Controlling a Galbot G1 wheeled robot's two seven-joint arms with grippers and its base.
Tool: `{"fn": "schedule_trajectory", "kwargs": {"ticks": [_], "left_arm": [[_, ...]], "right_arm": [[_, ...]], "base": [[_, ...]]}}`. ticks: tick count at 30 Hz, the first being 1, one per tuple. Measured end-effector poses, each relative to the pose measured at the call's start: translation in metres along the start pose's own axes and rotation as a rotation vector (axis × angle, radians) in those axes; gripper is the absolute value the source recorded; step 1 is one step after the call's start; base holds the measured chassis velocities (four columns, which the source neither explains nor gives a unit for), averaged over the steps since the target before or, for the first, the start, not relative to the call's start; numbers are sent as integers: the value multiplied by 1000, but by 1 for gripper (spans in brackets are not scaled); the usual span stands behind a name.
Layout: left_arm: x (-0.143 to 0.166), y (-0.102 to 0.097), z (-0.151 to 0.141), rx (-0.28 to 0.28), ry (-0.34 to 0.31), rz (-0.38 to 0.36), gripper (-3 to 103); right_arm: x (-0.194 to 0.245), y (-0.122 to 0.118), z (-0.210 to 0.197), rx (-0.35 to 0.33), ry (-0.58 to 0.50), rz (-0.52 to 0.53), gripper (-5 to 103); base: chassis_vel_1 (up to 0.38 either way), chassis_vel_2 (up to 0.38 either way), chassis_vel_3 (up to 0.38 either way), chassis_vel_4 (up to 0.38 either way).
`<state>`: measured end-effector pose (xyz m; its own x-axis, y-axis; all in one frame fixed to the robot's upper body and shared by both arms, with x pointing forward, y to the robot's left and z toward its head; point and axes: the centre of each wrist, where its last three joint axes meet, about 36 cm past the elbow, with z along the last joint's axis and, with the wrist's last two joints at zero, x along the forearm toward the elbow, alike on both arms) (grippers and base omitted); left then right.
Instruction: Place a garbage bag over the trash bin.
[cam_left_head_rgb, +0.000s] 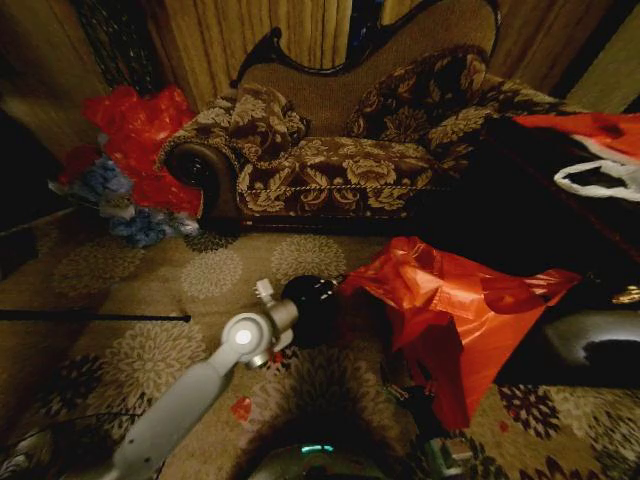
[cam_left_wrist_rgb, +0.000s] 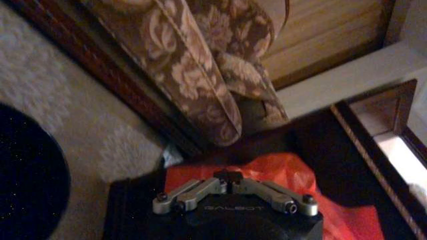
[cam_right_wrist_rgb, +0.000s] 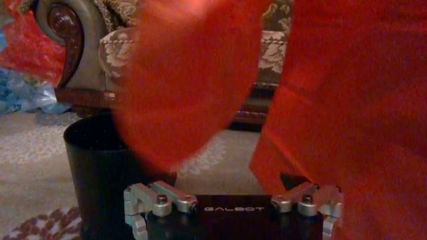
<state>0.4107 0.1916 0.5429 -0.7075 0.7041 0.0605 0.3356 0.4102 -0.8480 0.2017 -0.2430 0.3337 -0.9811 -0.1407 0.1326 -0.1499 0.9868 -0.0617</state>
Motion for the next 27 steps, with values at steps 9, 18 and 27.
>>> {"fn": "schedule_trajectory", "kwargs": {"ticks": [9, 18, 27], "left_arm": [[27, 8, -28, -29, -91, -61, 0], [57, 11, -58, -46, -193, -107, 0], [91, 11, -109, -57, -306, -133, 0]], "right_arm": [[2, 1, -1, 9, -5, -3, 100], [-4, 1, 0, 4, -12, -2, 100], [-9, 2, -2, -3, -13, -15, 100]], "base": [[0, 0, 0, 0], [0, 0, 0, 0], [0, 0, 0, 0]]}}
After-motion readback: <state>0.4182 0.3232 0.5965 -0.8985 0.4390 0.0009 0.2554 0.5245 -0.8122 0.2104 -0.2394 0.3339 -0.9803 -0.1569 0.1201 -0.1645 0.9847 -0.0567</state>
